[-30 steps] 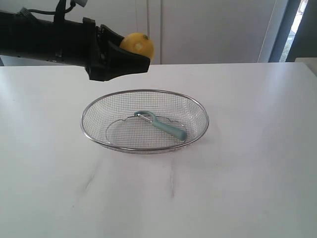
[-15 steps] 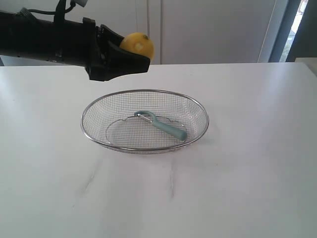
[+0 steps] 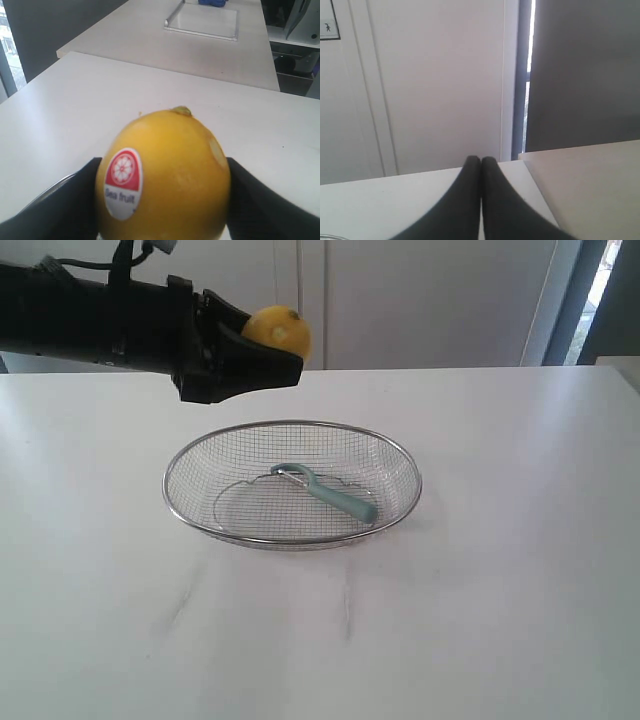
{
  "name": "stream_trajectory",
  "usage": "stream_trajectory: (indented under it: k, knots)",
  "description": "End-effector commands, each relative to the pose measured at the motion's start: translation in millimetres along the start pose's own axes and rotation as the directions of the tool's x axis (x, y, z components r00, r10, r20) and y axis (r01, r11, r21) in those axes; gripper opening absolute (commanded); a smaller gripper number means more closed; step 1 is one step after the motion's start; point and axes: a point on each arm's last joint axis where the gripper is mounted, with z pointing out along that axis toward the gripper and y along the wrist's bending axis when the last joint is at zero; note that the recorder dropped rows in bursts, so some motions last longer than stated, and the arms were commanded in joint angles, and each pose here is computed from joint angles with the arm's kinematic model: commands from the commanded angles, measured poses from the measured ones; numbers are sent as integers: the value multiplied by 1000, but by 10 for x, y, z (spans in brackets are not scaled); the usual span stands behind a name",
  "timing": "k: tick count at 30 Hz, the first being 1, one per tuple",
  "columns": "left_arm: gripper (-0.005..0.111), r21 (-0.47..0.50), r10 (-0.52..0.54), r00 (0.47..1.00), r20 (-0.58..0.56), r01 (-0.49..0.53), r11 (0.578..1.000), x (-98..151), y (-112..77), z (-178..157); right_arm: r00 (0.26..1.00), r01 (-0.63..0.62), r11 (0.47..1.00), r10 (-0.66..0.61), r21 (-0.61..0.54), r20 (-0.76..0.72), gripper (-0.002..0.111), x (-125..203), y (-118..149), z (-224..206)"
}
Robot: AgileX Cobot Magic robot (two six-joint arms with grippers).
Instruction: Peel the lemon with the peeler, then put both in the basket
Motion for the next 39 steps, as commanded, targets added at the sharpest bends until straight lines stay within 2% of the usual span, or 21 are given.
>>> stream_trajectory:
  k: [1,21,31,37,39]
  knots:
    - [0,9,-9,999,31,9,1000,-58,-20,-9,999,36,999,-36,19,10,0,184,-25,-15]
    - [0,9,-9,999,31,9,1000,-58,-20,-9,983,42,999,-38,22,-179,0,1213,-70,-58]
    - [0,9,-9,999,31,9,1000,-58,-20,-9,948,42,999,-33,22,-315,0,1729,-93,-14]
    - [0,9,-9,999,31,9,1000,-58,-20,-9,923,42,999,-31,22,-383,0,1984,-104,-9]
    - [0,9,-9,999,31,9,1000,-58,-20,-9,931,42,999,-32,22,-362,0,2010,-106,3]
